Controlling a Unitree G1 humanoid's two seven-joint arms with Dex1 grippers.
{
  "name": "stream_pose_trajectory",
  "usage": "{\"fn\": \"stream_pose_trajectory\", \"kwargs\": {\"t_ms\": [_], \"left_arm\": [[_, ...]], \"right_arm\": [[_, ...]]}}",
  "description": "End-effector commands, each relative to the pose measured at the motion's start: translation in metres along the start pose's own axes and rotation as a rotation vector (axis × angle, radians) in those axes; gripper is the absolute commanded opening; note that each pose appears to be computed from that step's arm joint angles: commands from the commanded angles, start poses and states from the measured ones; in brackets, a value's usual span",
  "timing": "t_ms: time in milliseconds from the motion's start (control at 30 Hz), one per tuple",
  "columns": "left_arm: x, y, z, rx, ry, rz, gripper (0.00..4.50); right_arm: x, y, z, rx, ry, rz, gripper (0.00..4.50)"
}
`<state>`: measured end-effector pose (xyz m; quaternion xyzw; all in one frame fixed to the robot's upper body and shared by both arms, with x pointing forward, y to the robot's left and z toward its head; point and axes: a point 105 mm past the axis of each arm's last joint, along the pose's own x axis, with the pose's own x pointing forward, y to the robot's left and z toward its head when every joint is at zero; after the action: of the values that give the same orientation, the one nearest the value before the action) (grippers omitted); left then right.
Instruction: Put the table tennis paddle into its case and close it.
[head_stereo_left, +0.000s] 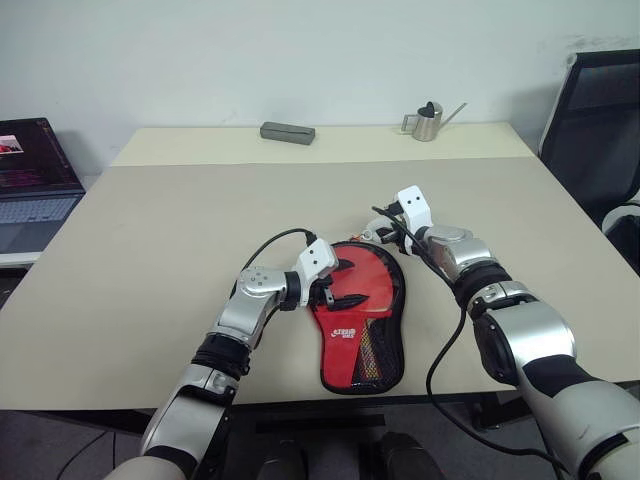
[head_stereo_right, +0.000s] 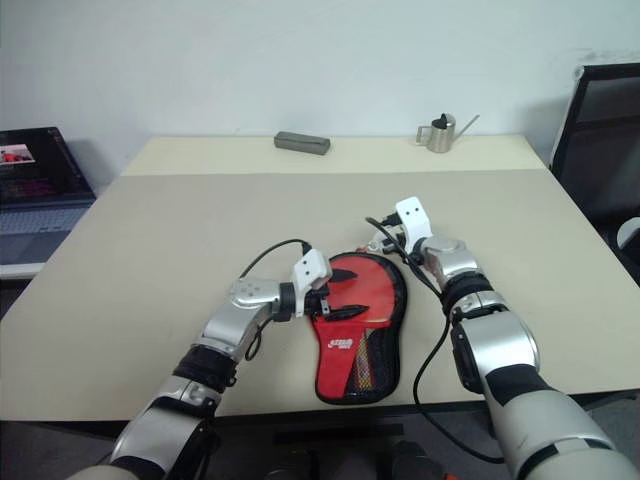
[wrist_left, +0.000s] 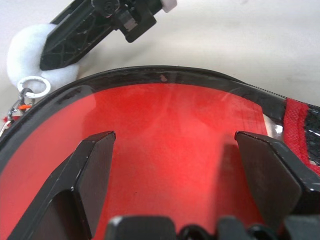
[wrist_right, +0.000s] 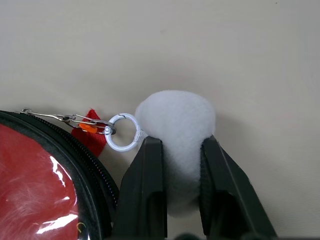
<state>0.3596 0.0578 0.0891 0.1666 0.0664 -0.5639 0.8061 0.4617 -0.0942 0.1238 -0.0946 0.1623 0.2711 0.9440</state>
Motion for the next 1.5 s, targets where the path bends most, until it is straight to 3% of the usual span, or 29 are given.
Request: {"fn": "stream_pose_trajectory", "kwargs": {"t_ms": [33, 533, 1000, 1300, 1500], "left_arm": [[0.003, -0.023, -0.046, -0.101, 0.139, -0.077, 4.18], [0.024, -0.024, -0.047, -0.141, 0.13, -0.072, 4.18], [0.027, -0.028, -0.065, -0.029, 0.228, -0.114, 4.18], [0.033, -0.031, -0.068, -0.031, 0.246, -0.13, 4.18], [0.036, -0.032, -0.068, -0.028, 0.253, -0.139, 4.18]], "right_arm": [[-0.004, -0.007, 0.016, -0.04, -0.057, -0.029, 0.36], [-0.031, -0.042, -0.001, -0.057, -0.044, -0.079, 0.36], [-0.083, -0.033, -0.017, -0.105, -0.019, -0.054, 0.35], [-0.129, -0.028, -0.039, -0.165, 0.072, -0.036, 0.34], [-0.165, -0.012, -0.055, -0.199, 0.159, 0.069, 0.34]]}}
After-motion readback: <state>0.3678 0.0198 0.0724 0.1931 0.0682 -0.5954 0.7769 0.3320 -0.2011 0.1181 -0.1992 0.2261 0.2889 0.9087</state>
